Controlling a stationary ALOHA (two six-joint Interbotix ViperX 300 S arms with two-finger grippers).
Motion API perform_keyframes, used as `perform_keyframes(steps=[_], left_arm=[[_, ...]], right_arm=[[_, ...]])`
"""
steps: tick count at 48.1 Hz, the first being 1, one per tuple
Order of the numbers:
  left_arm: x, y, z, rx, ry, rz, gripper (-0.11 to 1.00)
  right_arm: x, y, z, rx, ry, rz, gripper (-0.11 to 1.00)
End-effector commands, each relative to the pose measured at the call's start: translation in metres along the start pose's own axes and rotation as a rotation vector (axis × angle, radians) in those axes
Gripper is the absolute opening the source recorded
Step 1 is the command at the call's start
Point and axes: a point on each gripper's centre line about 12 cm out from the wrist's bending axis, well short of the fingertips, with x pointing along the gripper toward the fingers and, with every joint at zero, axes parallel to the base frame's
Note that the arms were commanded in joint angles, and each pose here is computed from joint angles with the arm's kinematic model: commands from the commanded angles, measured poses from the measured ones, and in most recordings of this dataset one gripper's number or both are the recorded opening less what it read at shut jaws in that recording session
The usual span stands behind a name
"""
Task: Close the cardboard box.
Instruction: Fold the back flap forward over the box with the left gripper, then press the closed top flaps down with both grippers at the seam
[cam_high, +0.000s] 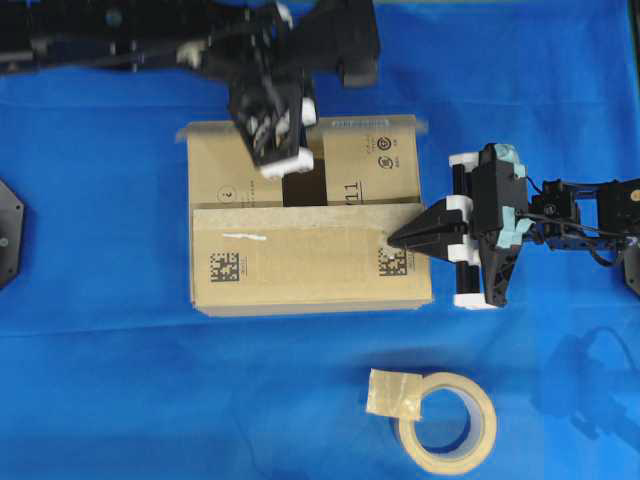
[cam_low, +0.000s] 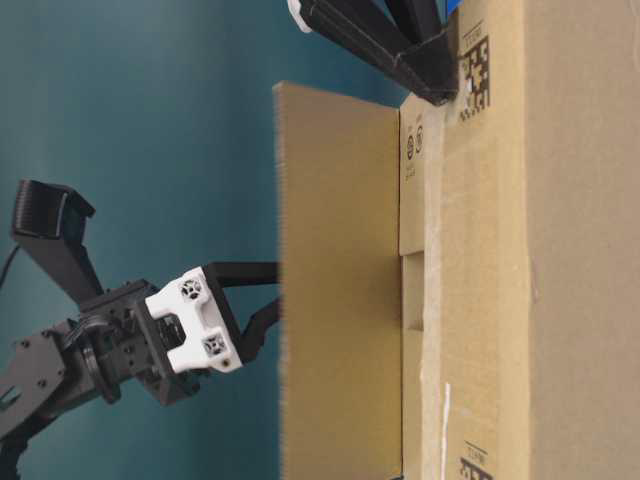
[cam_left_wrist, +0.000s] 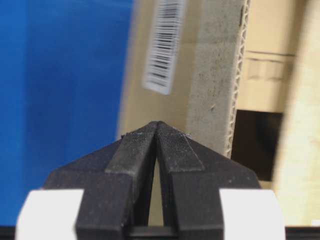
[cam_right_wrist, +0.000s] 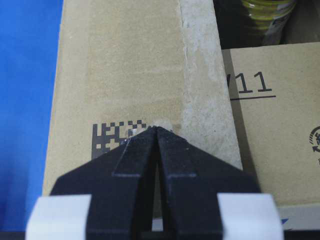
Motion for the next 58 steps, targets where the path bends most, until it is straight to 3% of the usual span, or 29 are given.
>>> perform_keyframes(steps=[1,9,30,58], left_arm=[[-0.018,-0.012,0.006,0.010,-0.077,-0.009,0.00],[-0.009,-0.024,-0.008,-0.001,-0.118,-0.023,0.00],[0.022,-0.039,-0.057,-0.095,-0.191,-0.049,0.00],[0.022,-0.039,-0.060,-0.107,-0.213,-0.050,0.00]], right_arm=[[-0.001,-0.001,0.007,0.001,-0.027,-0.002,0.00],[-0.001,-0.002,0.009,0.003,-0.040,-0.006,0.00],[0.000,-0.010,0.013,0.013,-0.064,-0.028,0.00],[-0.002,-0.035,0.014,0.045,-0.083,-0.098,0.00]])
